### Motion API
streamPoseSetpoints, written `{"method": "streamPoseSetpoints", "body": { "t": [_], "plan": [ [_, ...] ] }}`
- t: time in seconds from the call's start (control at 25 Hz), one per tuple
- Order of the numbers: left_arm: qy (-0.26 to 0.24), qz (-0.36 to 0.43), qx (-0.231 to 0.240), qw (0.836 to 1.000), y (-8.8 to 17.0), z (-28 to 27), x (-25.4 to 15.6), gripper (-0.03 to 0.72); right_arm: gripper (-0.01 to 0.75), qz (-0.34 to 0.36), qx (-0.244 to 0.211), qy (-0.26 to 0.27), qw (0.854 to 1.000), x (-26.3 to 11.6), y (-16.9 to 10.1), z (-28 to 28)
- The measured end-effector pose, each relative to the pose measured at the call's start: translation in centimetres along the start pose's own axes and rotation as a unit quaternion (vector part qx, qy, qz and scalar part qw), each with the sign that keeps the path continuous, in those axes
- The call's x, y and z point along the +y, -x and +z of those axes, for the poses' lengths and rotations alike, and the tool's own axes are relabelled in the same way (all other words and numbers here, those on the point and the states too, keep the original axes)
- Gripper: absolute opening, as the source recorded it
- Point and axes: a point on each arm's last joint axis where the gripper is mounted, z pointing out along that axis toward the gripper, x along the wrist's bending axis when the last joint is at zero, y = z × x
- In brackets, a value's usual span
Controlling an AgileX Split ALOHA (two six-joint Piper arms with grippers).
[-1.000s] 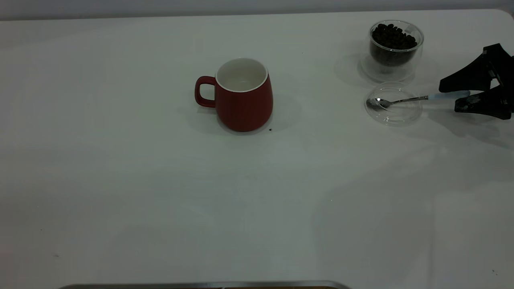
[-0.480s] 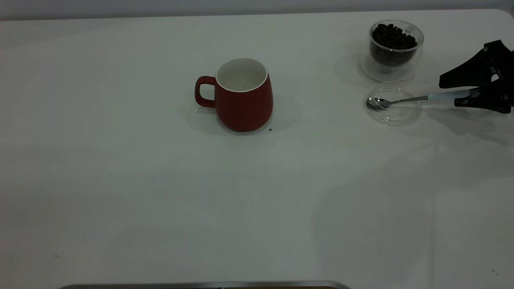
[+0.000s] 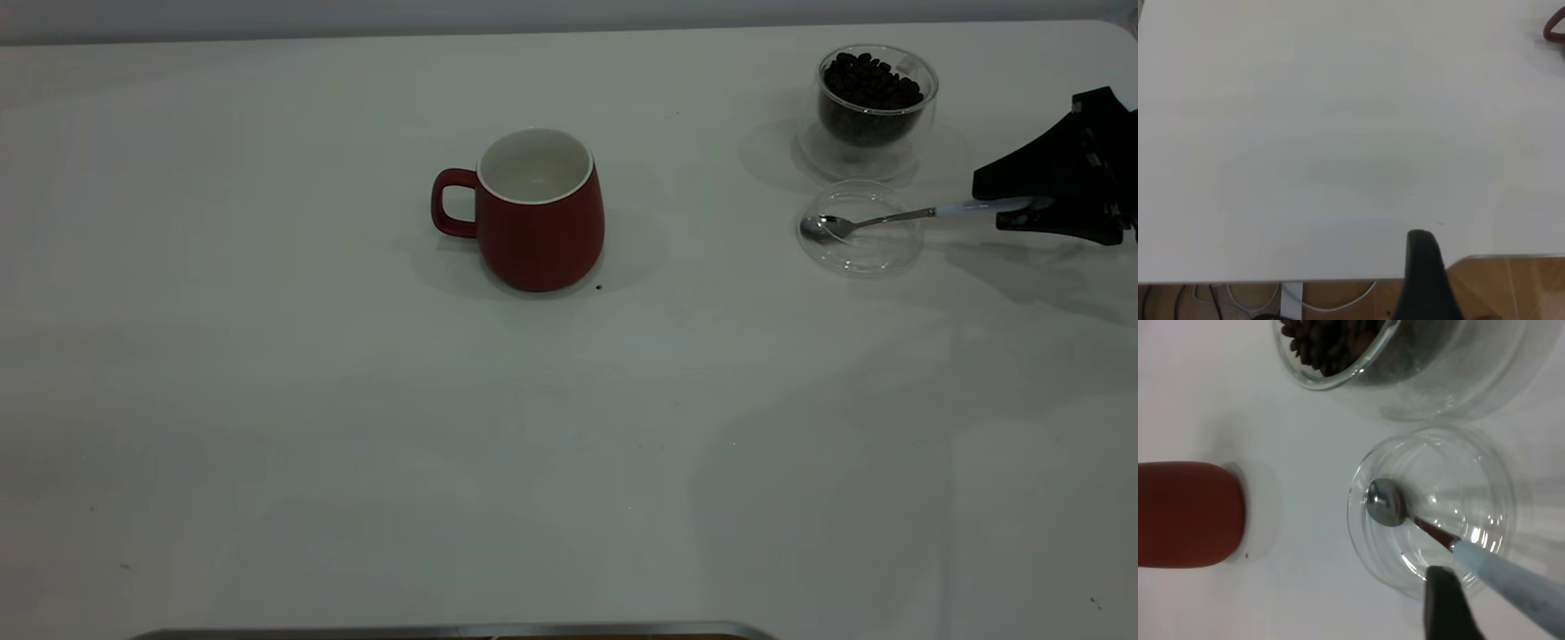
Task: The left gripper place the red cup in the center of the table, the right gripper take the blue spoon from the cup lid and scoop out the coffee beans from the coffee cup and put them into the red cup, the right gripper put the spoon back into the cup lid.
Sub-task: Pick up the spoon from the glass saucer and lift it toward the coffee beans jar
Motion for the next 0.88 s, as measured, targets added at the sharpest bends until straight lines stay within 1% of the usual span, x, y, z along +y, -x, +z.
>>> {"method": "streamPoseSetpoints", "body": {
  "t": [0.04, 0.28, 0.36, 0.44, 0.68, 0.88],
  "plan": [
    [0.0, 0.0, 0.0, 1.0, 0.0, 0.0, 0.0, 0.587, 0.387, -0.001, 0.001, -0.001, 1.0, 0.0, 0.0, 0.0],
    [0.0, 0.0, 0.0, 1.0, 0.0, 0.0, 0.0, 0.587, 0.17, -0.007, 0.009, -0.015, 1.0, -0.3, -0.2, 0.0],
    [0.0, 0.0, 0.0, 1.0, 0.0, 0.0, 0.0, 0.587, 0.133, -0.007, 0.016, -0.018, 1.0, -0.3, -0.3, 0.0],
    [0.0, 0.0, 0.0, 1.0, 0.0, 0.0, 0.0, 0.587, 0.117, -0.007, 0.025, -0.023, 0.999, -0.4, -0.5, 0.0],
    [0.0, 0.0, 0.0, 1.0, 0.0, 0.0, 0.0, 0.587, 0.116, 0.004, 0.032, -0.036, 0.999, -0.6, -0.6, 0.0],
    [0.0, 0.0, 0.0, 1.0, 0.0, 0.0, 0.0, 0.587, 0.115, -0.008, 0.015, -0.055, 0.998, -0.1, -1.5, -1.1]
  ]
}}
